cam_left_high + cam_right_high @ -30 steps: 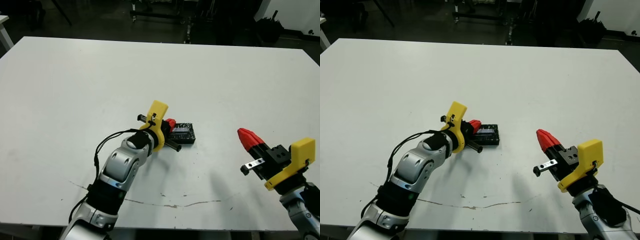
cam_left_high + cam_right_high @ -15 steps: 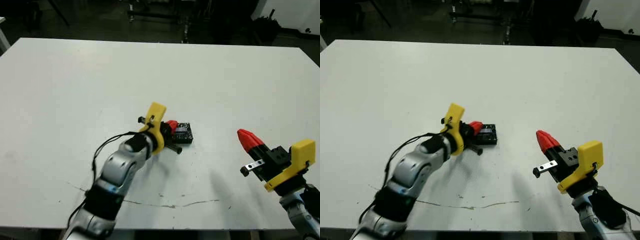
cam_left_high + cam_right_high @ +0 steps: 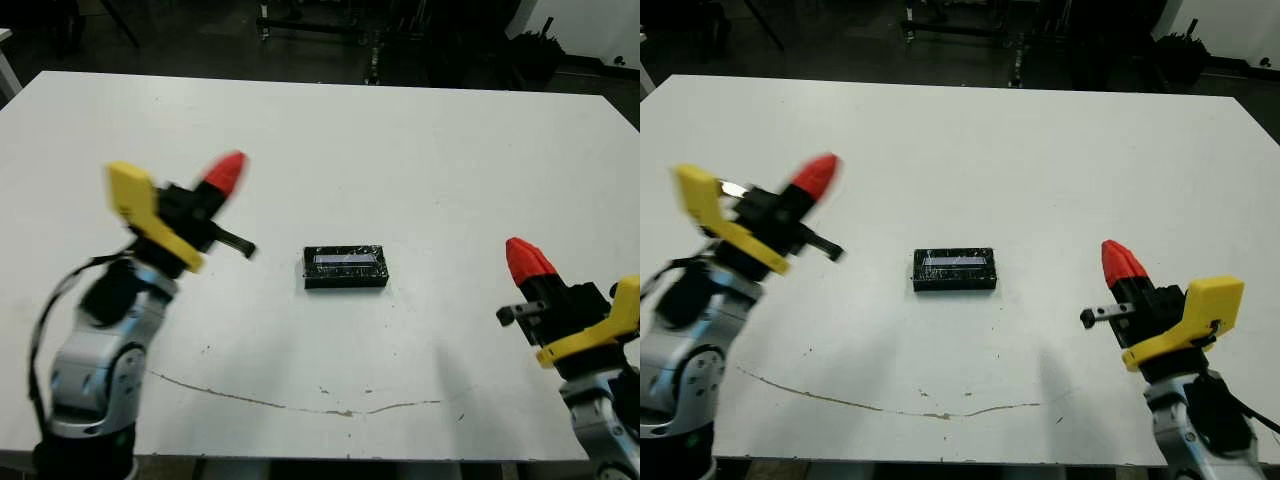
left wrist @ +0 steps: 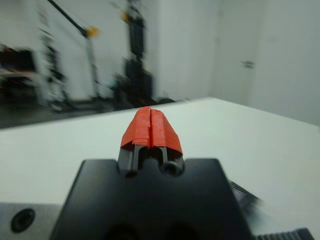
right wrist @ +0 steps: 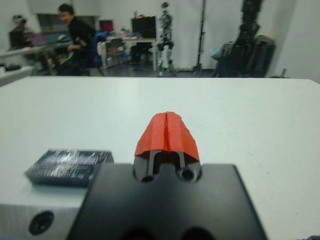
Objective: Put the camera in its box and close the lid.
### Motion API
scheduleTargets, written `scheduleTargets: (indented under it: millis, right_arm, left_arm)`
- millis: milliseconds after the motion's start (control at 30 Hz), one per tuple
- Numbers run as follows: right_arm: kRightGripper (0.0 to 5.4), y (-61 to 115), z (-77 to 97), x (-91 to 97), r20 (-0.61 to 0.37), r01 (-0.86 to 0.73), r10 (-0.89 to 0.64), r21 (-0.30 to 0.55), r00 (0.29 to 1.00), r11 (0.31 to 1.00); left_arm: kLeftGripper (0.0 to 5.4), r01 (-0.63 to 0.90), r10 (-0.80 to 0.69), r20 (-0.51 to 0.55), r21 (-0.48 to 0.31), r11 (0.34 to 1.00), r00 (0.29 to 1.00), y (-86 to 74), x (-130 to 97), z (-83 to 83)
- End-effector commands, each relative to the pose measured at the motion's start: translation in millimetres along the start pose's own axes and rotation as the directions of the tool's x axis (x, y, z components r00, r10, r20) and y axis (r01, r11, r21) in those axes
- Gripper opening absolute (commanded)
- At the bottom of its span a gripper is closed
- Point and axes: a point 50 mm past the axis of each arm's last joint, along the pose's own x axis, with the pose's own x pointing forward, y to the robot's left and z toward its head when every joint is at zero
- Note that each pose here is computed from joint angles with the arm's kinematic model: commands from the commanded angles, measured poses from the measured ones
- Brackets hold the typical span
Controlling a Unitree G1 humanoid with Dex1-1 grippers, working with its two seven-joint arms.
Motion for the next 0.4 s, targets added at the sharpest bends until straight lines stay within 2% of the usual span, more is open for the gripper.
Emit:
scheduleTargets:
  millis: [33, 200, 300, 400]
  right_arm:
    - [0.00, 3.3, -4.1, 4.2, 0.010, 0.056, -0.056, -0.007, 0.998, 0.998]
    - [0.00, 13.4, -16.1, 5.2, 0.069, 0.123, -0.113, -0.176, 0.991, 0.977]
    - [0.00, 19.3, -26.5, 4.2, 0.073, 0.130, -0.116, -0.213, 0.990, 0.968]
    - [0.00, 21.2, -30.5, 2.8, 0.073, 0.124, -0.110, -0.235, 0.991, 0.964]
  left_arm:
    - [0.02, -0.111, 0.111, -0.012, 0.025, 0.994, 0.994, 3.4, -12.5, -18.1]
    - [0.02, -0.232, 0.233, -0.021, 0.016, 0.972, 0.972, -14.1, -30.7, -47.9]
    - [0.02, -0.282, 0.281, -0.069, -0.014, 0.959, 0.957, -25.5, -36.8, -63.9]
    - [0.02, -0.302, 0.300, -0.078, -0.020, 0.953, 0.951, -30.9, -38.7, -72.3]
